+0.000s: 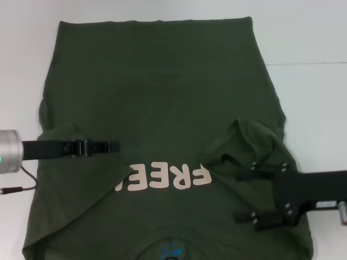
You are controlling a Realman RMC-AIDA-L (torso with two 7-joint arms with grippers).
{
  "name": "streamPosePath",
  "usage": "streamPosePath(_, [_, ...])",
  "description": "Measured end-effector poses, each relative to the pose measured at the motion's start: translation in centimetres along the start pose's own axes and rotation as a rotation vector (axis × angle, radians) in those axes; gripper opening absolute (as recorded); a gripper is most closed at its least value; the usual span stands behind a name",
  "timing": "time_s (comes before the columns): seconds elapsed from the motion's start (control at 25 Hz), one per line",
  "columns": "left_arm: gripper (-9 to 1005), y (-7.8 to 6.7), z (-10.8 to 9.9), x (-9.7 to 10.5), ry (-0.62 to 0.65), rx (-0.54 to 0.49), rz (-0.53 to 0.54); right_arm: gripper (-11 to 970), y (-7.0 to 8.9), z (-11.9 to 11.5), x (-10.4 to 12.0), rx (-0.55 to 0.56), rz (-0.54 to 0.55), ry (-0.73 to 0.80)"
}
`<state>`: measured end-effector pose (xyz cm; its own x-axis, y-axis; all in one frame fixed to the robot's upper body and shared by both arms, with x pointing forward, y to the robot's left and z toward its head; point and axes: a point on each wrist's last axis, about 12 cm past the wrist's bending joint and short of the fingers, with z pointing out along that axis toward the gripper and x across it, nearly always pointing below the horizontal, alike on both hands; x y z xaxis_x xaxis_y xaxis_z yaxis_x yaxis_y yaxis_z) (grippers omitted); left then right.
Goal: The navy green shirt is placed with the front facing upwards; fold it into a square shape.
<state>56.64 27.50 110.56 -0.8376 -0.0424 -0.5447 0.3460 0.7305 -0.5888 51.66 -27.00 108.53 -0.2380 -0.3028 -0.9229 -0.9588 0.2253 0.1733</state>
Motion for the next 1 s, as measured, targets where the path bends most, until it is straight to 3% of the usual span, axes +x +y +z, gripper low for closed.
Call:
streamPosePath(0.04, [257,-0.3,-1.1,0.2,-0.063,0.106,0.114,940,-0.1,-0.6,-0.4,0.014,0.021,-0.002])
streamPosePath(0.12, [497,-0.5,-1.6,0.3,-0.089,0.148,0.194,940,-0.2,-1.6,-0.9,0.033,0.058,0.000])
streamPosePath(0.28, [636,-0.9,-2.9,1.2,-0.120,0.278,0.385,941,0.1,-3.7,-2.0,0.069,0.108,0.024])
streamPosePath(0.48, [764,-2.3,-3.0,2.6,-0.080,0.470,0.598,941,1.1,-5.7,-2.8,0.084,0.185,0.069])
streamPosePath(0.8, [923,-3.8,-1.8,3.2,-0.096,0.572,0.710,942,1.2,-8.9,-4.0,0.110,0.501,0.062])
streamPosePath(1.0, [917,-4.4,-0.6,3.1,-0.046,0.621,0.722,941,0.6,-9.6,-4.8,0.145,0.710,0.112])
